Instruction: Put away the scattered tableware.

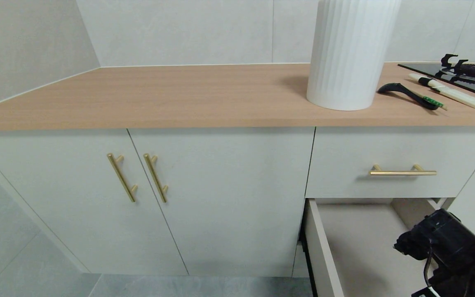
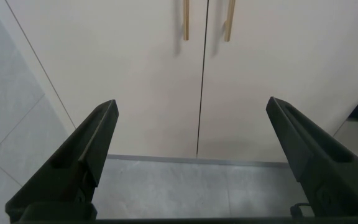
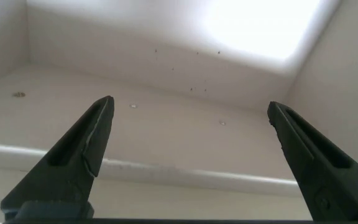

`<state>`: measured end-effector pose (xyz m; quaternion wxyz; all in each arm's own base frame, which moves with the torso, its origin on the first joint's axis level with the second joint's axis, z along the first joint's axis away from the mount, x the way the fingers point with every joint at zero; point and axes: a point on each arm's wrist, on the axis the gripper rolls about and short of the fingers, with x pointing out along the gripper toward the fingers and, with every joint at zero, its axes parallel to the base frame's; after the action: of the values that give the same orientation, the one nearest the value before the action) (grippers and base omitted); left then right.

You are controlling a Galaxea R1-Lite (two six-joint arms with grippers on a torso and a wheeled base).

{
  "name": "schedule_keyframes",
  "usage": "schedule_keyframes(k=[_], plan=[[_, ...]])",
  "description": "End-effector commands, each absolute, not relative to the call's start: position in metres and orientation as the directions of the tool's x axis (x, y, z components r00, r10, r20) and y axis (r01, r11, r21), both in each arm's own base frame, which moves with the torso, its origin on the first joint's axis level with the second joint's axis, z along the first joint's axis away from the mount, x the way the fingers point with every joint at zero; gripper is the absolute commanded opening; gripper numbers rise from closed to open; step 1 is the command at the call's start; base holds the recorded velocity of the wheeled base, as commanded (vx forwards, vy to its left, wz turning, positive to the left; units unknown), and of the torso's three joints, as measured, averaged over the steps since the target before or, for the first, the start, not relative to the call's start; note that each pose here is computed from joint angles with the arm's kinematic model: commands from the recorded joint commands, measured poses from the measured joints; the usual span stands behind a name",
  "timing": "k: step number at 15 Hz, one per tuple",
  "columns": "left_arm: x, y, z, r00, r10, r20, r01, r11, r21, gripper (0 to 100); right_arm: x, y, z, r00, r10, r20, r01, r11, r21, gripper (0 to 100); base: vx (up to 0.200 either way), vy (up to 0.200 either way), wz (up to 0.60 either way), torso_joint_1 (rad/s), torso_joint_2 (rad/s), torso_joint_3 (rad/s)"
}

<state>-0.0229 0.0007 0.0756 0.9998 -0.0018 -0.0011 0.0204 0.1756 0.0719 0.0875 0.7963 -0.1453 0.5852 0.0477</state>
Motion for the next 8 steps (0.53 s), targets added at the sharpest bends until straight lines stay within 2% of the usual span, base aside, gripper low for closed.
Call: schedule_keyframes(k=[1,3,8], plan=[[-0.023,0.001,0.076,0.999,0.041,0.002,-0.041,0.999,-0.003,100,0.176,0.072,0.088,0.315,-0.093,-0.945,-0.245,0.953,-0.175,100,0.000,0.000,0.00,0.000,0.00,0.000],[-0.023,0.001,0.076,0.999,0.041,0.002,-0.041,0.999,-0.005,100,0.177,0.072,0.093,0.337,-0.085,-0.938,-0.235,0.957,-0.171,100,0.000,0.000,0.00,0.000,0.00,0.000],[-0.023,0.001,0.076,0.999,0.041,0.002,-0.041,0.999,-0.003,100,0.152,0.062,0.144,0.561,0.029,-0.827,-0.209,0.972,-0.107,100,0.000,0.000,0.00,0.000,0.00,0.000]])
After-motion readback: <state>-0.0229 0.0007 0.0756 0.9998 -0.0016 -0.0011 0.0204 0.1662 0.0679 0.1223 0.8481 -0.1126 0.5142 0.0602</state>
